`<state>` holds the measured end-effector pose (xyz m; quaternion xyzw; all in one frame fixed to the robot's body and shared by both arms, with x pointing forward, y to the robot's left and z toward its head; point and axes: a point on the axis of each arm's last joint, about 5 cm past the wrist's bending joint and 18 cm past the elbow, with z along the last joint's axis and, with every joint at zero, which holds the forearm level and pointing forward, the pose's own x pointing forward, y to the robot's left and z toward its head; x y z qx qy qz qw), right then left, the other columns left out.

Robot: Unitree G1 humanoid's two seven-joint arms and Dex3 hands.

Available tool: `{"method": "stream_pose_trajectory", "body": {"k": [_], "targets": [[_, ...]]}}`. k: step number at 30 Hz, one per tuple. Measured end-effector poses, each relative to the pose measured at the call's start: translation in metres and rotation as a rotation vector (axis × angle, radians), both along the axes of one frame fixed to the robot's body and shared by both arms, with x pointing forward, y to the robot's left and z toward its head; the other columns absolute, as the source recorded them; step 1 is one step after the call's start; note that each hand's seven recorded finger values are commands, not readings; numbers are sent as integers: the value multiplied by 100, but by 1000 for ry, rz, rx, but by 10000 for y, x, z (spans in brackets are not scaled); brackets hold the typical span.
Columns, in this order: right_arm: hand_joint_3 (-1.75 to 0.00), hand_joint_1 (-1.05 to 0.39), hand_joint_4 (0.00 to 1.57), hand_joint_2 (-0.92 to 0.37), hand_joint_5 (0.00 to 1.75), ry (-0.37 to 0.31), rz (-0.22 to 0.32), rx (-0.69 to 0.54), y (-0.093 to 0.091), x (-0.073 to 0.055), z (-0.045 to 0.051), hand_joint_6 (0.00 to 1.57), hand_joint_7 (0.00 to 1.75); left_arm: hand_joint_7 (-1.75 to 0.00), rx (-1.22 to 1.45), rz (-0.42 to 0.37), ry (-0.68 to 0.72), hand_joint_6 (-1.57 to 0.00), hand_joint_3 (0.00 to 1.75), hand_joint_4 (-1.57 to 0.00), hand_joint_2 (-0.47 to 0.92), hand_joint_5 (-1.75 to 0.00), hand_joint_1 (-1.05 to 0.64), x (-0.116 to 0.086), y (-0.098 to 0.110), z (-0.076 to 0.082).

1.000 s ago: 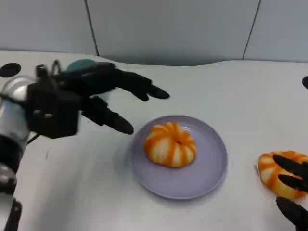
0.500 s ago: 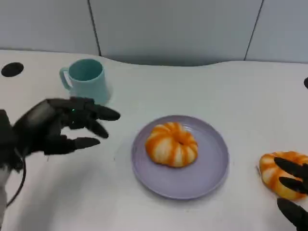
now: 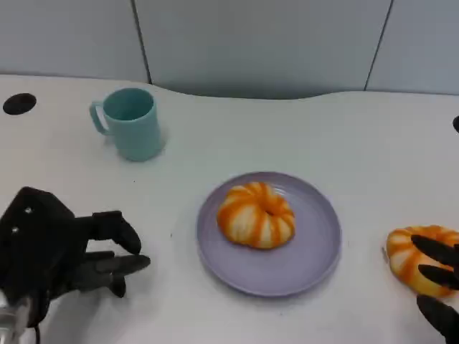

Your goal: Grasp the bread from the table and place it into the plate.

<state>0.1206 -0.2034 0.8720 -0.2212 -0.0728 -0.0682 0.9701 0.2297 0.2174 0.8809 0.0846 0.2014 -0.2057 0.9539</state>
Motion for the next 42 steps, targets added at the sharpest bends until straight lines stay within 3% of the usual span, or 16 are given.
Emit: {"method": "stream_pose_trajectory", "body": {"k": [3,10,27,42], "targets": [[-32,-38,92,-92,0,1,4,-2,-11,15,-15,78,1,-175,61,-33,7,-68,1,-84,88,-175,-47,3,-41,-5],[-32,-37,96,-92,3,0,15,11,-35,34,-48,79,1,-175,177,-110,-14,-76,1,-91,86,-175,-44,37,-108,8],[-32,-37,94,-92,2,4,19,18,-48,29,-47,80,1,-175,210,-144,-11,-72,1,-83,89,-175,-53,126,-124,19],[-32,-38,94,-92,2,-2,24,13,-96,39,-64,78,0,-175,206,-153,-2,-70,1,-81,89,-175,-42,148,-150,11]]}}
